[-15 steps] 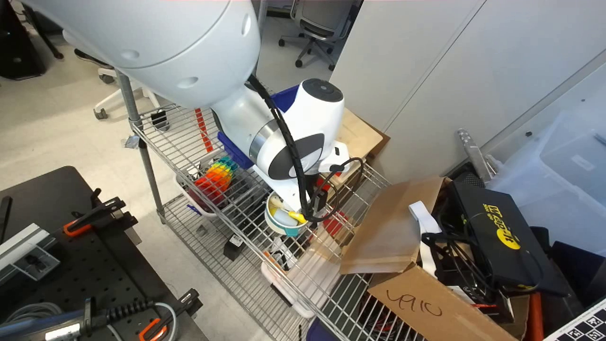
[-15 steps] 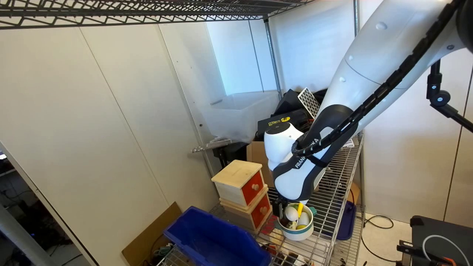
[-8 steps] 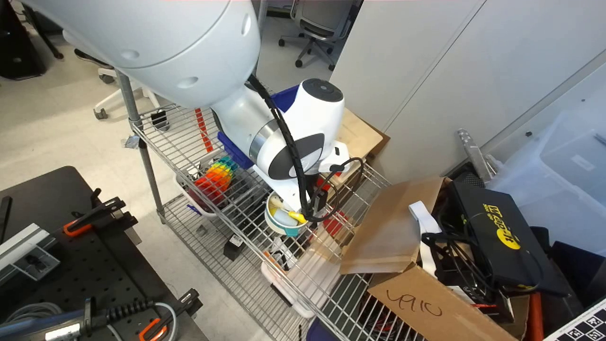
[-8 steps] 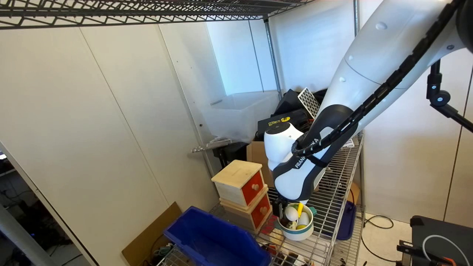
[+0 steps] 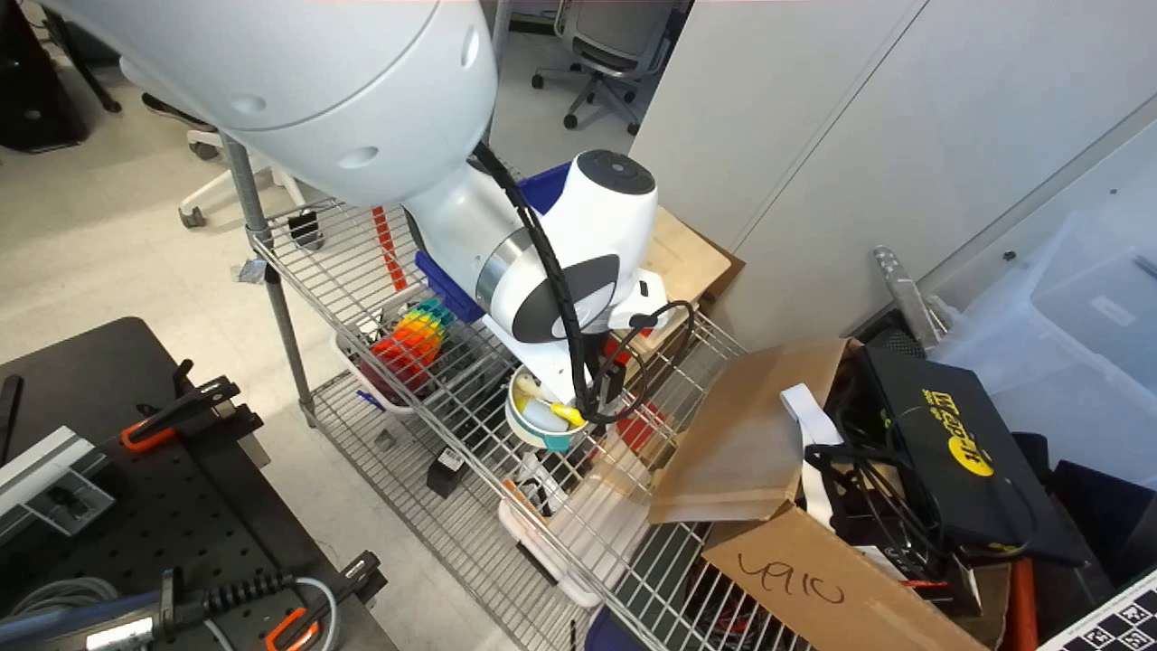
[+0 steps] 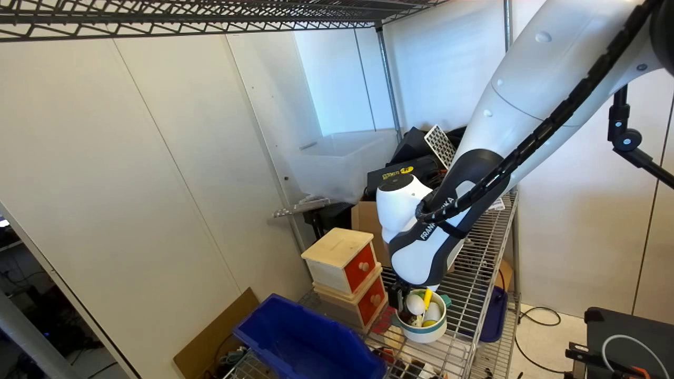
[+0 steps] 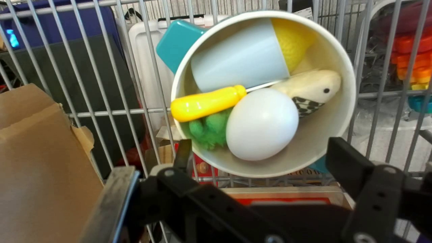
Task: Put the ball in the blue container
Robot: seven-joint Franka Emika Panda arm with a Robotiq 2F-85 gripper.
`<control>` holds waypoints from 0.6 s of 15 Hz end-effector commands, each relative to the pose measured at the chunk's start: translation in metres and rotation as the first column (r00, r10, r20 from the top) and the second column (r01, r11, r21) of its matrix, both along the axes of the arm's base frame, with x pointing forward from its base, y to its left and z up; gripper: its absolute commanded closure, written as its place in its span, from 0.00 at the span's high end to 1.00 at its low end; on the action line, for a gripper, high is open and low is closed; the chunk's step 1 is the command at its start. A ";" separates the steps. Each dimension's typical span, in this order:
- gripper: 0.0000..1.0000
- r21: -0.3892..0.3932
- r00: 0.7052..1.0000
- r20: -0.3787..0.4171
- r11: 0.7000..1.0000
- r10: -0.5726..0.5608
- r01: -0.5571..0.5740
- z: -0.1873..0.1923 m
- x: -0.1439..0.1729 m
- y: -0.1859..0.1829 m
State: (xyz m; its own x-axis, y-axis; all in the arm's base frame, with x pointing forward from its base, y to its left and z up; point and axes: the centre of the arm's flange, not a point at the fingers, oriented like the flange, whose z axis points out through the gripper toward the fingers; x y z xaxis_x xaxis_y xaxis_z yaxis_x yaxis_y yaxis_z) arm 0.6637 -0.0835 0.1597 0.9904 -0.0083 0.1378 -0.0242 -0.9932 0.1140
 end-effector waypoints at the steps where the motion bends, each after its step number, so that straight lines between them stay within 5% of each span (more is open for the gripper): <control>1: 1.00 0.000 1.000 0.000 1.000 0.000 0.000 0.000 0.000 0.000; 9: 1.00 0.002 1.000 -0.002 1.000 0.005 -0.005 0.000 0.000 0.001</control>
State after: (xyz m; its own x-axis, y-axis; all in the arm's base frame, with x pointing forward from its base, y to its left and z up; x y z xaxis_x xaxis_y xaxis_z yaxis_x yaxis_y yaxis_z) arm 0.6629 -0.0835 0.1588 0.9907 -0.0087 0.1357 -0.0243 -0.9932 0.1139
